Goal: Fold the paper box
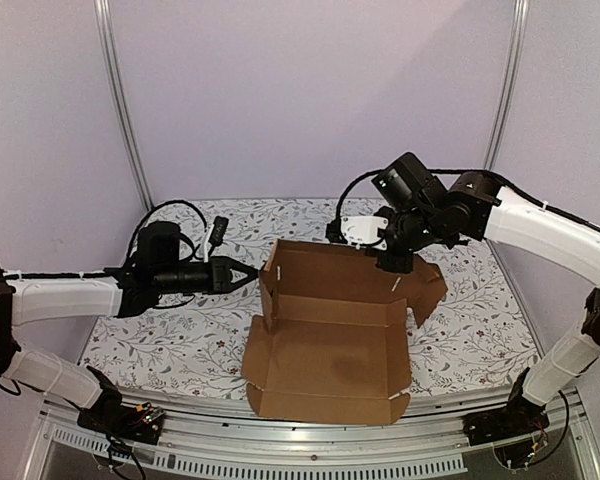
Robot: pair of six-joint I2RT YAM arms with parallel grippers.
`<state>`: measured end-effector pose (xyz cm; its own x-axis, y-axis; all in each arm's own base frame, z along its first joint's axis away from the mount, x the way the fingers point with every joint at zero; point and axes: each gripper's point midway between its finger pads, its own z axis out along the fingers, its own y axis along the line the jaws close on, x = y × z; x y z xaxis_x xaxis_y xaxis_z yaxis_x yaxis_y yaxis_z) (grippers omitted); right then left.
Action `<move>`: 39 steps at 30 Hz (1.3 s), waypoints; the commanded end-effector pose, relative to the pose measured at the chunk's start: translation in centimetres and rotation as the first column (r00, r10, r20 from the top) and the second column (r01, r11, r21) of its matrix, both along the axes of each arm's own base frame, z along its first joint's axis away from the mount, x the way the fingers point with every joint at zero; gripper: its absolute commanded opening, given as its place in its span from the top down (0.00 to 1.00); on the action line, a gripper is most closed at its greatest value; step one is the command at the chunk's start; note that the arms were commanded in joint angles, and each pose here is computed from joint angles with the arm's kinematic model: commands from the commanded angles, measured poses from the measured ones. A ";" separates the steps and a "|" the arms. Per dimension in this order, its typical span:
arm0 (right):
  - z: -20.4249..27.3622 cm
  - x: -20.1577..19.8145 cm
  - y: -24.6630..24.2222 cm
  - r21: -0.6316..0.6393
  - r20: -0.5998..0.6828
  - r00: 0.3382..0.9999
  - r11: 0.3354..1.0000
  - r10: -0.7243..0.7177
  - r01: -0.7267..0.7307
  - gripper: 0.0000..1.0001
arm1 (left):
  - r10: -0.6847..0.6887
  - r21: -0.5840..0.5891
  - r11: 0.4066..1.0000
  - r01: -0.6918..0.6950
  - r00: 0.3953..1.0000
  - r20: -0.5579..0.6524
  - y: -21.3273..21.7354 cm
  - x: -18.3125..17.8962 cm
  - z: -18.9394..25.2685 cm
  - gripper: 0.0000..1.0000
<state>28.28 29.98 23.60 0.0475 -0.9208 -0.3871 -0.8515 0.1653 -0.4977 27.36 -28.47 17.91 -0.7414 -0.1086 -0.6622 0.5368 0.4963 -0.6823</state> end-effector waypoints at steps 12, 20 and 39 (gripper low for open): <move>-1.6 -1.4 0.4 -0.028 0.075 0.996 0.999 0.042 -0.040 1.00 | -0.065 0.013 0.998 0.065 0.998 -0.007 -0.2 -2.5 -2.0 0.79; -2.3 -1.9 0.7 -0.071 0.165 0.983 0.995 0.085 -0.074 1.00 | -0.109 0.007 0.994 0.109 0.994 0.002 -0.5 -3.5 -2.3 0.76; -4.0 -3.2 1.5 -0.168 0.287 0.945 0.980 0.155 -0.109 1.00 | -0.183 0.007 0.983 0.183 0.983 0.018 -0.4 -5.4 -3.6 0.68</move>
